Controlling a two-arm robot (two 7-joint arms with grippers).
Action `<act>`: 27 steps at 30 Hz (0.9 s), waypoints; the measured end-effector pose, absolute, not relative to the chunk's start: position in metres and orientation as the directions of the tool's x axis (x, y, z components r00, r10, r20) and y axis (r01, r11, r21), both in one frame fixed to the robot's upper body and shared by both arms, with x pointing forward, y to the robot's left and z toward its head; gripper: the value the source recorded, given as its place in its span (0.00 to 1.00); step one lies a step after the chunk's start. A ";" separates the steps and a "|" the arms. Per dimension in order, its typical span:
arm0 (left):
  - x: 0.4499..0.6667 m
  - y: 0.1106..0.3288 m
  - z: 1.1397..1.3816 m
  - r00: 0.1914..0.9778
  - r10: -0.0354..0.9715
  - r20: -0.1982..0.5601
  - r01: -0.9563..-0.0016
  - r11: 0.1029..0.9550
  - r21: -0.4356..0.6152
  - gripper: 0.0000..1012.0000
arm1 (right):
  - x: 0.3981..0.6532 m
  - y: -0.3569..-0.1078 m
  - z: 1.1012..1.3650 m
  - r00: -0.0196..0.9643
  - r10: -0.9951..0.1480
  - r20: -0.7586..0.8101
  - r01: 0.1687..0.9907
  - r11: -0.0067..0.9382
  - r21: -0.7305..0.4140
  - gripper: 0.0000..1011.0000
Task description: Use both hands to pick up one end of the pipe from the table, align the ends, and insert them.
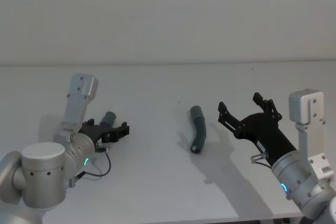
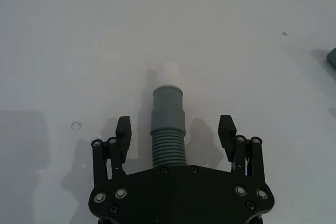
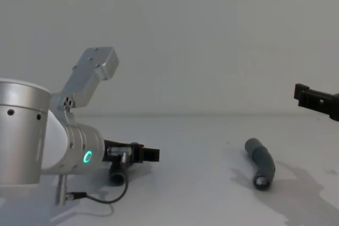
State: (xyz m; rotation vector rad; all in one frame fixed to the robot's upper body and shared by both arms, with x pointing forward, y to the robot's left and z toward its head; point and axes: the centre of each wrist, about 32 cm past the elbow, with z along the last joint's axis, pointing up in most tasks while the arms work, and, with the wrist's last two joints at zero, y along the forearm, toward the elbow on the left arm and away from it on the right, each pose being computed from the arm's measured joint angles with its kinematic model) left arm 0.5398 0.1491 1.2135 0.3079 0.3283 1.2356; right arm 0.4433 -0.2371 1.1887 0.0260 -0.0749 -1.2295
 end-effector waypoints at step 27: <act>0.540 0.148 1.212 0.292 0.953 -0.080 -0.863 0.298 0.407 0.33 | 0.443 -0.237 1.189 0.333 -0.942 0.043 0.940 0.335 0.060 1.00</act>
